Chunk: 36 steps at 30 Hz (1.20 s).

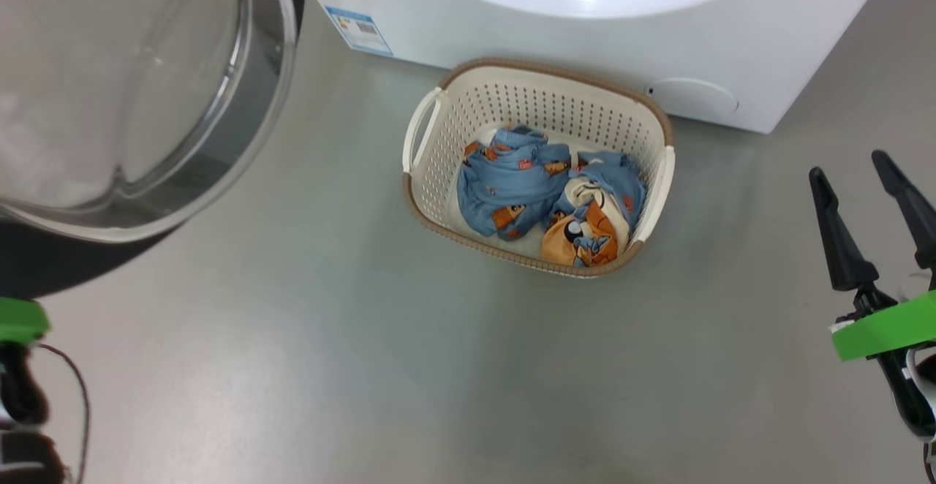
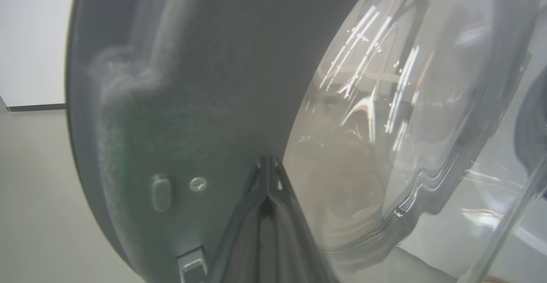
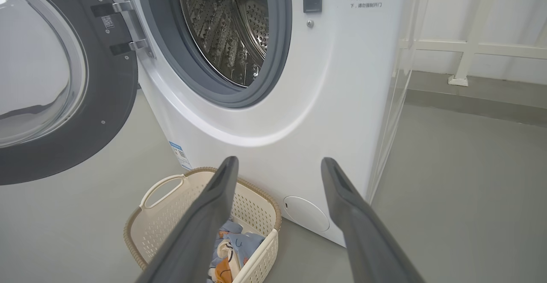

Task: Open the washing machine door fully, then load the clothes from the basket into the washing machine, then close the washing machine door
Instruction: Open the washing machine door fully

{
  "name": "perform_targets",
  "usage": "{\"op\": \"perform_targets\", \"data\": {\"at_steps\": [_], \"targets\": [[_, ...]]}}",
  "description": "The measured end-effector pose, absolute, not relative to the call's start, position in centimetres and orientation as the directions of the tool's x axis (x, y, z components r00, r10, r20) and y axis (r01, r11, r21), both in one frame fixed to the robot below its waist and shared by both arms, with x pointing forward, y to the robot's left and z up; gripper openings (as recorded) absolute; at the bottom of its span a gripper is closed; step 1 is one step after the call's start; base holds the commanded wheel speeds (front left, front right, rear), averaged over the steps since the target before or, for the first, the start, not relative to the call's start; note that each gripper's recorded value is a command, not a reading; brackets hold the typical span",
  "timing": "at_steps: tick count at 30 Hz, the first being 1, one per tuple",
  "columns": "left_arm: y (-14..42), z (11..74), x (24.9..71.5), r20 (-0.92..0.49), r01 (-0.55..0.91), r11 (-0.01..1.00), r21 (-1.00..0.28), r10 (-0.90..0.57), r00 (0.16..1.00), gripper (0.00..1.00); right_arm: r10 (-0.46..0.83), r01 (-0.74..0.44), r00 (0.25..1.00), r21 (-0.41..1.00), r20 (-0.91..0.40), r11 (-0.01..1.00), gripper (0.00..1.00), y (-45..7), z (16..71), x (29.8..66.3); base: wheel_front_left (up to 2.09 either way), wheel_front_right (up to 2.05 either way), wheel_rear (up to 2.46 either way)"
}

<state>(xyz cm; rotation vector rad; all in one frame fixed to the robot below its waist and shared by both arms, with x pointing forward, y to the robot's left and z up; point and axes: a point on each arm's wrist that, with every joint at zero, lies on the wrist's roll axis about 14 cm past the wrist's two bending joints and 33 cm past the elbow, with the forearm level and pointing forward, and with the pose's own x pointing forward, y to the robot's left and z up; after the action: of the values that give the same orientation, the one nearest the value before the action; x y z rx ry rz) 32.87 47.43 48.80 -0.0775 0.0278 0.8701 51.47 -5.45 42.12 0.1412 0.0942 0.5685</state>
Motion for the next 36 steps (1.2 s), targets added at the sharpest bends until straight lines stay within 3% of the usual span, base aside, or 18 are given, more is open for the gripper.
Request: {"op": "perform_targets", "data": {"at_steps": [22, 36], "targets": [[51.3, 48.6, 35.1, -0.062, -0.818, 0.573, 0.05, 0.82, 0.57, 0.0, 0.526, -0.51, 0.847, 0.162, -0.076, 0.845, 1.0, -6.7, 39.2, 53.8, 0.0, 0.0, 0.0], [50.6, 50.1, 34.8, -0.028, -0.797, 0.604, -0.026, 0.796, 0.605, 0.0, 0.503, -0.491, 0.863, 0.173, -0.035, 0.854, 1.0, -6.5, 42.0, 53.0, 0.0, 0.0, 0.0]]}}
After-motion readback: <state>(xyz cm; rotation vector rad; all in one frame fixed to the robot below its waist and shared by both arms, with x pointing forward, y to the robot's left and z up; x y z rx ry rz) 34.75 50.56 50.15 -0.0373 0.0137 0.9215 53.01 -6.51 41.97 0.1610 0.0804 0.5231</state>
